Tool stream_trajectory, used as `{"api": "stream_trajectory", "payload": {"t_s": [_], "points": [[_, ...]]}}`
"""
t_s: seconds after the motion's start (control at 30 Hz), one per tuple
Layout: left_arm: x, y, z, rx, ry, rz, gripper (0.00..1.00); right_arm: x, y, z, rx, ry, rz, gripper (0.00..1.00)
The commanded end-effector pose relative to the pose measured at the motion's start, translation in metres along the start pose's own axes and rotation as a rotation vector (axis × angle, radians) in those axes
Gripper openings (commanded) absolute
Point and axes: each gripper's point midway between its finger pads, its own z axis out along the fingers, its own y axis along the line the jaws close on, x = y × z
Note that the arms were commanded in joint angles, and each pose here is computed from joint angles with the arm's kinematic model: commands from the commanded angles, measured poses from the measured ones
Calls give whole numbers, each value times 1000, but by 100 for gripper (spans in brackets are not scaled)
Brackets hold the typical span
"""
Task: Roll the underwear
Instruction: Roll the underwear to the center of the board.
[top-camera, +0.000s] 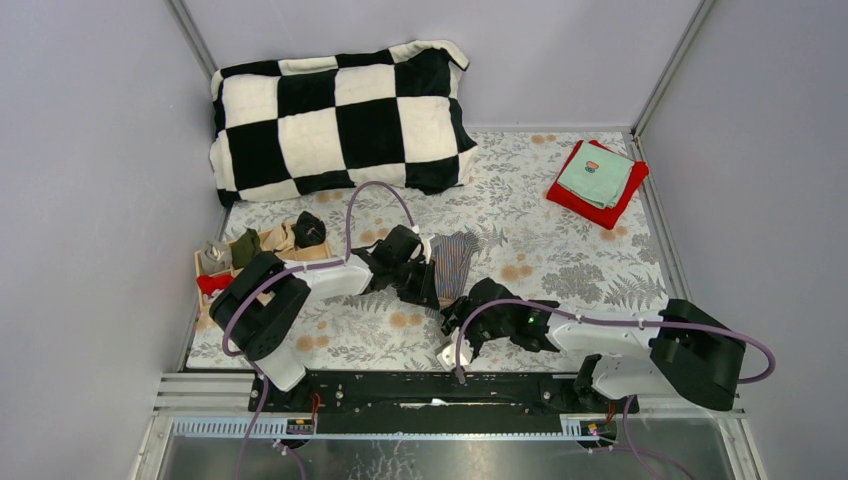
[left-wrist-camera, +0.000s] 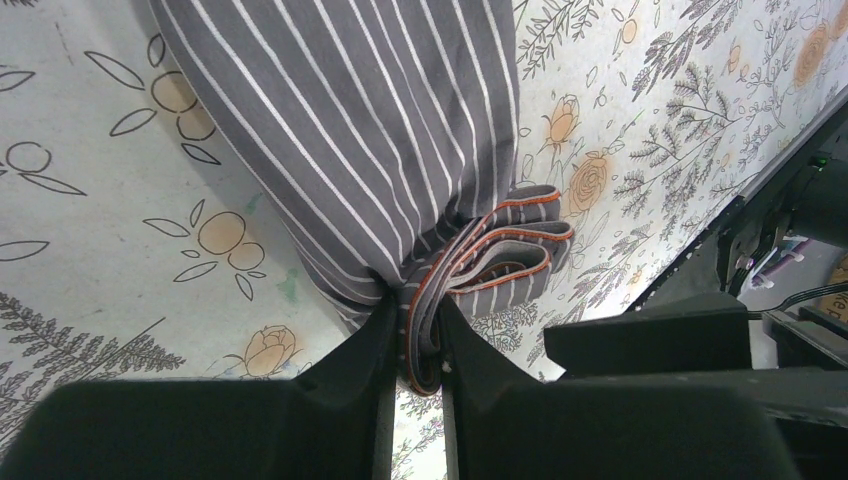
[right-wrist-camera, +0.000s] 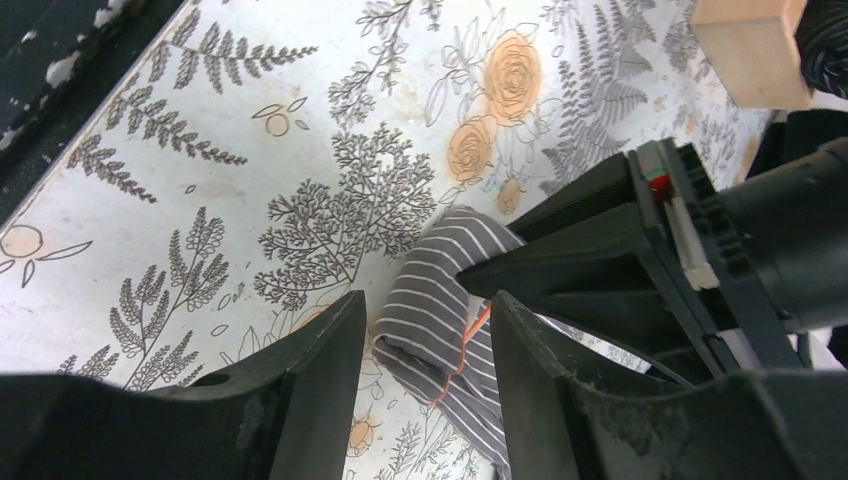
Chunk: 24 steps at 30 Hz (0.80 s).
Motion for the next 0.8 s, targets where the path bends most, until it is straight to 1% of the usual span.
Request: {"api": "stream_trajectory", "payload": {"t_s": [0.0, 0.23, 0.37, 0.63, 0.7, 0.77], "points": [[60, 43, -2, -159, 204, -63, 11, 0, -14, 5, 4, 18, -102, 55], [60, 43, -1, -157, 208, -62, 11, 15, 2, 10, -58, 74, -143, 55], [61, 43, 0, -151, 211, -61, 11, 31, 10, 13, -77, 141, -179, 56], [61, 42, -1, -144, 209, -63, 11, 48, 13, 17, -86, 213, -226, 56], [62, 42, -1, -144, 209, -62, 11, 51, 15, 18, -89, 228, -225, 56], [61, 41, -1, -141, 209, -62, 11, 55, 16, 18, -80, 242, -217, 52]]}}
